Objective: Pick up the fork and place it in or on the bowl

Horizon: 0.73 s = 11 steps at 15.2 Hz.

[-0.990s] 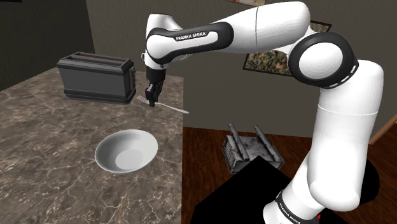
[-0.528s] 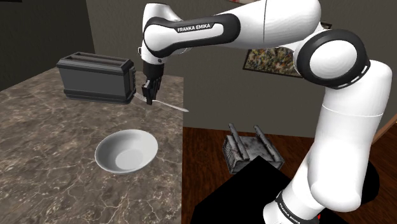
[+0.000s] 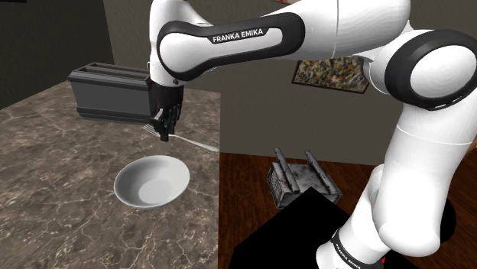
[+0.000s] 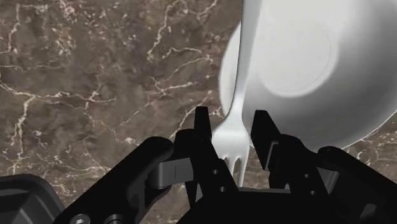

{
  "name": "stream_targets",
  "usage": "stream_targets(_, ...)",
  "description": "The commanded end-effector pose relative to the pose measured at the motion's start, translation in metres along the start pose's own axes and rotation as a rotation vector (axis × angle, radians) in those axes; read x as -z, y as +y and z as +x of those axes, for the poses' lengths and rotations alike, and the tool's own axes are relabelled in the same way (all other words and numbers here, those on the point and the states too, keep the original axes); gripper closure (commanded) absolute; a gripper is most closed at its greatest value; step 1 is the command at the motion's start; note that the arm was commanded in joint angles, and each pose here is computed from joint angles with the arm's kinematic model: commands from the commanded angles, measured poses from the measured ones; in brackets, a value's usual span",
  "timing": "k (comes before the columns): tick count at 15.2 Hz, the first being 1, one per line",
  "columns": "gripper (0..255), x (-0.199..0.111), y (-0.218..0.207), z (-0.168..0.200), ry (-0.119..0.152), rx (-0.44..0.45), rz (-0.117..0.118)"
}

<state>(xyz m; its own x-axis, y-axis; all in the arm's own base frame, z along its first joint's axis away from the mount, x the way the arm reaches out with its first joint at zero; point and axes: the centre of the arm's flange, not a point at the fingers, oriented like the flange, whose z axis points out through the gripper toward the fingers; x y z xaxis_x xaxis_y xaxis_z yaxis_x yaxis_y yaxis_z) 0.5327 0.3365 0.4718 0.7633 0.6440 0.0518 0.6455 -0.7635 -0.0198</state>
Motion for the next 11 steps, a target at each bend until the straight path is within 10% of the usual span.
stream_targets(1,255,0.000,-0.025,-0.001,0.000,-0.002,0.000)
stream_targets(11,255,-0.021,-0.101,-0.003,0.000,-0.002,0.000)
